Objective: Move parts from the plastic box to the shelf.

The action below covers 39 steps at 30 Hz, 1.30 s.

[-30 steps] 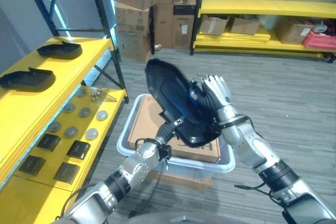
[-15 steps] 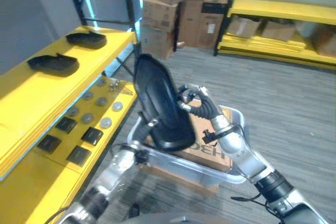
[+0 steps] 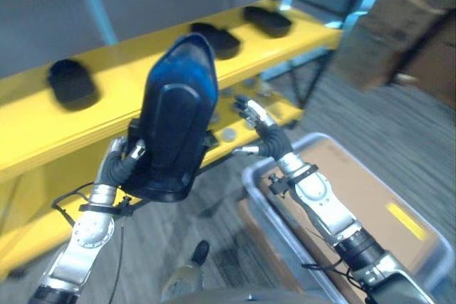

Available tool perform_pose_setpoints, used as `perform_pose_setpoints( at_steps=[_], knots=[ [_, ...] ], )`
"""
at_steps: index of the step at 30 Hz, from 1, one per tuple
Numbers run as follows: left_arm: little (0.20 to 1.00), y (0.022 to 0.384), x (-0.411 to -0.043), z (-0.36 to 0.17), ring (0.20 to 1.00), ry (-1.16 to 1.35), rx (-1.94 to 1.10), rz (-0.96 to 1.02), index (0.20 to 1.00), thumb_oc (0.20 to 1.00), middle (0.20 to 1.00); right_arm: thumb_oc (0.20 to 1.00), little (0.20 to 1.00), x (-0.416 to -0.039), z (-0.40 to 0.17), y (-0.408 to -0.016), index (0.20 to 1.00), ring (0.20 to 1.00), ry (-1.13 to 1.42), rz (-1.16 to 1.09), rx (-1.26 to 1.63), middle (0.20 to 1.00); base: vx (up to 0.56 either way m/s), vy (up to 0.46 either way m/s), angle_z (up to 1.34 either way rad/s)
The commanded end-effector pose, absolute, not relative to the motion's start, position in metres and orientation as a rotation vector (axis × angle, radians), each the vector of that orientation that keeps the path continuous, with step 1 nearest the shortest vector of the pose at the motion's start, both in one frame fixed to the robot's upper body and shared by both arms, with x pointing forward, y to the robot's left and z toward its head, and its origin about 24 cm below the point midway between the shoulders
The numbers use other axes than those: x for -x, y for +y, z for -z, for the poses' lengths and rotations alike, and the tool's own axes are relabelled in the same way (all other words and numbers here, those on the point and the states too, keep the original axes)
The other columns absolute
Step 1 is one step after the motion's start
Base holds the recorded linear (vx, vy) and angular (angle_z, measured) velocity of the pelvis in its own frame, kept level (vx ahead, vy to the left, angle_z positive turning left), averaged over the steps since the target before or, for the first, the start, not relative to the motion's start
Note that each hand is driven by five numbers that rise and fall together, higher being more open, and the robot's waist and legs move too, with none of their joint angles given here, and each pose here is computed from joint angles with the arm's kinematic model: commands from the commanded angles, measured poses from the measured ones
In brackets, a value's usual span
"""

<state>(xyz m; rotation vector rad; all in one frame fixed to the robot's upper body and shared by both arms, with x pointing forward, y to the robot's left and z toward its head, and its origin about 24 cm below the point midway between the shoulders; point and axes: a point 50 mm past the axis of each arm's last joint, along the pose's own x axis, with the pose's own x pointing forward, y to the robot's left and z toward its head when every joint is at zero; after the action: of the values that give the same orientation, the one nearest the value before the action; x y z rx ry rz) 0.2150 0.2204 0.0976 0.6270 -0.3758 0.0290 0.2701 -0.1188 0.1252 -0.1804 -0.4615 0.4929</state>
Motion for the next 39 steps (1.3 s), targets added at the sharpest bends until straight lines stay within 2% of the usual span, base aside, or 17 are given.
perform_pose_setpoints(
  at_steps=[1,7,16,19,26,31,34,39],
  knots=[
    [0.2,0.224,-0.224,-0.136,0.2,-0.592,-0.679,-0.076,0.2,0.2,0.2,1.0,1.0,-0.262,-0.155,-0.118,1.0,1.0,-0.619,-0.499,0.076,1.0,0.07,0.098,1.06],
    [0.2,0.234,-0.218,-0.133,0.2,-0.57,-0.691,-0.122,0.2,0.2,0.2,1.0,1.0,-0.255,-0.147,-0.125,1.0,1.0,-0.579,-0.477,0.036,1.0,0.15,0.154,0.8],
    [0.2,0.23,-0.223,-0.161,0.2,-0.745,-0.621,-0.218,0.2,0.2,0.2,1.0,1.0,-0.259,-0.158,-0.112,1.0,1.0,-0.639,-0.442,-0.091,1.0,0.17,0.294,0.07],
    [0.2,0.218,-0.23,-0.172,0.2,-0.815,-0.572,-0.192,0.2,0.2,0.2,1.0,1.0,-0.257,-0.158,-0.115,1.0,1.0,-0.649,-0.42,-0.099,1.0,0.11,0.204,0.02],
    [0.2,0.183,-0.246,-0.169,0.2,-0.818,-0.445,-0.022,0.2,0.2,0.2,1.0,1.0,-0.23,-0.14,-0.156,1.0,1.0,-0.599,-0.291,-0.07,1.0,0.18,0.095,0.63],
    [0.2,0.181,-0.242,-0.168,0.2,-0.815,-0.415,-0.007,0.2,0.2,0.2,1.0,1.0,-0.228,-0.137,-0.16,1.0,1.0,-0.581,-0.28,-0.067,1.0,0.03,-0.068,0.9],
    [0.2,0.182,-0.239,-0.159,0.2,-0.763,-0.296,-0.016,0.2,0.2,0.2,1.0,1.0,-0.236,-0.131,-0.166,1.0,1.0,-0.537,-0.265,-0.027,1.0,-0.01,0.055,0.33],
    [0.2,0.189,-0.242,-0.153,0.2,-0.718,-0.323,-0.026,0.2,0.2,0.2,1.0,1.0,-0.234,-0.136,-0.174,1.0,1.0,-0.555,-0.238,-0.004,1.0,0.07,0.13,0.52]
  ],
)
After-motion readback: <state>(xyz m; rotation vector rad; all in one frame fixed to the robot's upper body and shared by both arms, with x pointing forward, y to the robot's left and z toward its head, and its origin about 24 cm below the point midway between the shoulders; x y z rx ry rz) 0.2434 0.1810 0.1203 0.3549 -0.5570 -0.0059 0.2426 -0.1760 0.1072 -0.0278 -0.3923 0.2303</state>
